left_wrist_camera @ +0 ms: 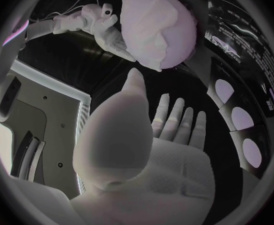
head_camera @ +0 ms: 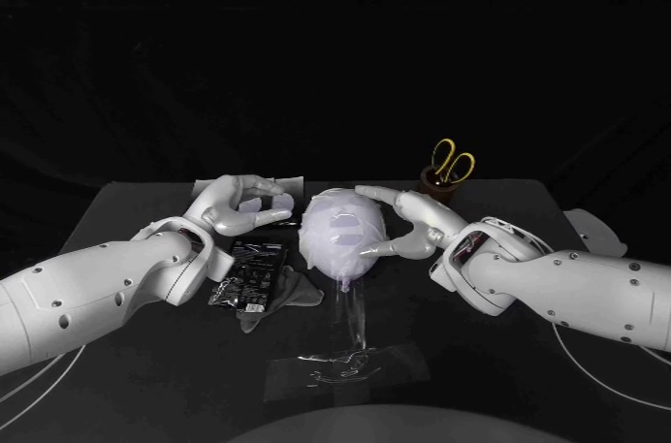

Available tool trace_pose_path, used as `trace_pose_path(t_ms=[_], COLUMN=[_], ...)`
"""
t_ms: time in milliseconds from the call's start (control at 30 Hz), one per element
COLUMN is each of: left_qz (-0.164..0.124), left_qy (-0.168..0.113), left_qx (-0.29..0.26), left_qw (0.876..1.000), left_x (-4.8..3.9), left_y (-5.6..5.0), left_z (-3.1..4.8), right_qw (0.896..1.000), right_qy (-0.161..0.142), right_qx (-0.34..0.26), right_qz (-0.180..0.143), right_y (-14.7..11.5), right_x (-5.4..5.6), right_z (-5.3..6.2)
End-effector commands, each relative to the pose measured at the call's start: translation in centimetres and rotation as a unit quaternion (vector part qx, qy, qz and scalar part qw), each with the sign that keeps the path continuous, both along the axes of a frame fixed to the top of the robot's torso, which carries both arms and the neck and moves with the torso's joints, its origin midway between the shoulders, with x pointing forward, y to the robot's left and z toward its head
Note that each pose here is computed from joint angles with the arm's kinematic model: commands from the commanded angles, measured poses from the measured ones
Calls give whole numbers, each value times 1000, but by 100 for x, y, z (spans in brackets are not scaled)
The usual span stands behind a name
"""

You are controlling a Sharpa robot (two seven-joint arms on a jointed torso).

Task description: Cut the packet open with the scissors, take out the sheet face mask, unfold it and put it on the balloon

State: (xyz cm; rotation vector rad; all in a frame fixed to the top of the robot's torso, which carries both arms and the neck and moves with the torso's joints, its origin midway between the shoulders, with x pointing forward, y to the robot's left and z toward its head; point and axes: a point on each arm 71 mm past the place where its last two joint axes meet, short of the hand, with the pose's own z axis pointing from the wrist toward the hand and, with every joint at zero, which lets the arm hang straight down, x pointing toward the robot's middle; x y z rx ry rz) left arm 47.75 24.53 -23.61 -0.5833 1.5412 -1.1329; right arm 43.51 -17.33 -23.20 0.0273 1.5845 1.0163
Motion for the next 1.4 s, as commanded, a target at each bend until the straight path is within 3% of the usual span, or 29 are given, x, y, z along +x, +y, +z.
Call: trace_pose_path(t_ms=[33,233,433,500,667,867,1133,1333,1367,1400], left_qz=[24,29,13,9,20,51,87,97,86,86], left_qy=[41,62,71,71,74,77,81,79,87,87], left_qx=[-90,-132,-155,-161,-201,-255,-289,-294,-272,-272], left_qw=[995,989,985,984,977,963,950,948,955,955], left_x=[4,-8,-39,-42,15,181,332,357,344,342], left_y=[27,40,-26,-50,-98,-118,-153,-167,-173,-174], left_z=[16,45,82,92,97,88,83,82,57,57], right_qw=[997,993,981,973,938,918,907,907,913,913], right_qy=[-26,-20,33,60,123,147,160,162,148,148], right_qx=[74,120,184,209,293,332,349,350,330,331], right_qz=[13,-1,-58,-79,-136,-157,-172,-168,-188,-188], right_y=[-20,-130,-340,-417,-568,-680,-756,-708,-746,-743], right_x=[-45,-85,-25,19,154,399,678,715,714,713], right_z=[105,166,187,172,134,148,107,101,96,95])
